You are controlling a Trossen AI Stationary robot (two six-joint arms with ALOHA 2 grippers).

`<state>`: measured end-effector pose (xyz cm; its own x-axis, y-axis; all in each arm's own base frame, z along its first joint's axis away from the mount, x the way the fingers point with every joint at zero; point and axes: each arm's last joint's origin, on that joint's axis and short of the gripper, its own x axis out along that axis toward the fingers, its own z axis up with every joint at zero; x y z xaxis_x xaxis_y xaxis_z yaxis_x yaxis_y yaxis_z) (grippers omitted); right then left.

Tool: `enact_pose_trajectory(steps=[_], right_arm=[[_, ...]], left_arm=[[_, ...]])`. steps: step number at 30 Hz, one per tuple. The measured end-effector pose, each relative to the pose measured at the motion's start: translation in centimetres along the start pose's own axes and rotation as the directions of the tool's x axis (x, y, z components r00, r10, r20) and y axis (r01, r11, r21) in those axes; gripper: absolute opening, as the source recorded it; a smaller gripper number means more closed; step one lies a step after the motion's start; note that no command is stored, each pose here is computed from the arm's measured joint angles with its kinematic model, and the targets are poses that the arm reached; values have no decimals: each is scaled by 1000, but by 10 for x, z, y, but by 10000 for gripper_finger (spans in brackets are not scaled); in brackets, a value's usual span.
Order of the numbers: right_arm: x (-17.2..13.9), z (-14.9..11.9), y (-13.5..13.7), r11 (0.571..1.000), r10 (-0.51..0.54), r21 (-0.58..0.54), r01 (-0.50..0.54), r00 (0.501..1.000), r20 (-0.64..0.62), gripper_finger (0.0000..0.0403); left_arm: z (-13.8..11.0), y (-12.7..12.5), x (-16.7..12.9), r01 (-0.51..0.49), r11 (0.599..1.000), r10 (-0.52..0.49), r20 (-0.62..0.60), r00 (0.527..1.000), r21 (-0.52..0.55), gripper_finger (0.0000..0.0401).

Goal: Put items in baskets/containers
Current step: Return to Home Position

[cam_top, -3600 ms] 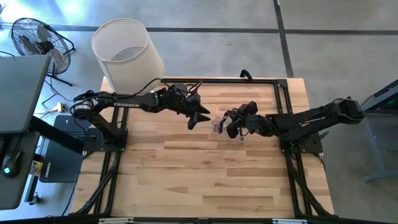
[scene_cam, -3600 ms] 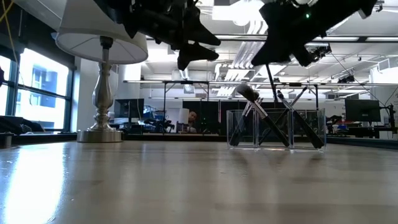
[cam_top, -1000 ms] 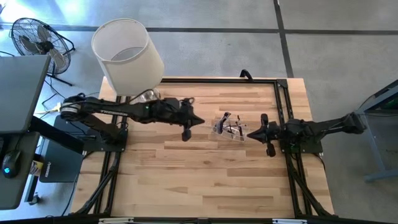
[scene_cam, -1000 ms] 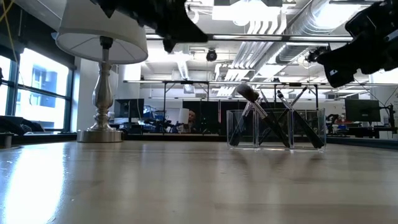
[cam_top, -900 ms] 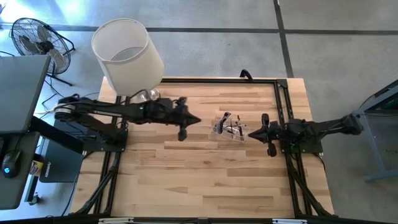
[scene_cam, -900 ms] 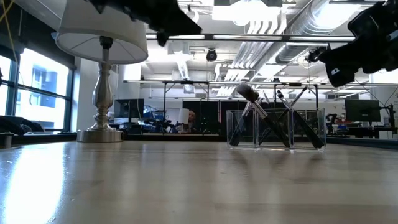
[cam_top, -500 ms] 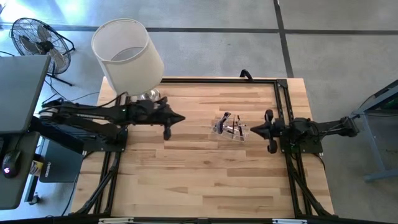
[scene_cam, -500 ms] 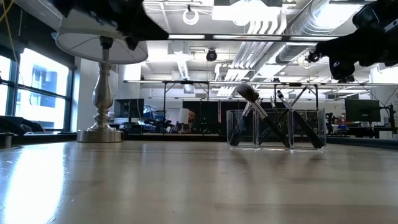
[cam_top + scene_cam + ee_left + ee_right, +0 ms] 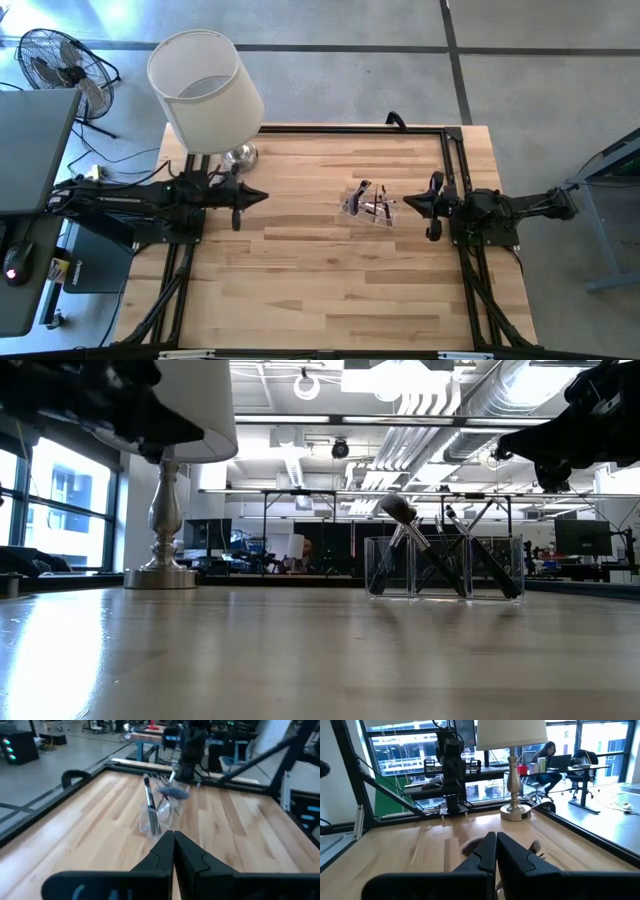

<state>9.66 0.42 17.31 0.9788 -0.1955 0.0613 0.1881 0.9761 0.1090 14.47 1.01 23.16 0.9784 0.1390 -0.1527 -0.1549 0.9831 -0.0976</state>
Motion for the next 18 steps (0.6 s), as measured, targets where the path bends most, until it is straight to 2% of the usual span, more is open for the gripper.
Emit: enact_pose_trajectory(steps=[9, 14, 18], right_arm=[[0, 0, 0, 1000, 1, 0, -1, 1000, 0, 4], [0, 0, 0, 1000, 2, 1, -2, 1000, 1, 9], [0, 0, 0, 1000, 2, 1, -2, 1000, 1, 6]], left_arm=[[-27, 2, -26, 110, 994, -112, 96, 989, 23, 0], [-29, 7, -37, 18, 1000, -18, 194, 981, -1, 0], [-31, 8, -47, -7, 1000, 4, 214, 977, 16, 0]])
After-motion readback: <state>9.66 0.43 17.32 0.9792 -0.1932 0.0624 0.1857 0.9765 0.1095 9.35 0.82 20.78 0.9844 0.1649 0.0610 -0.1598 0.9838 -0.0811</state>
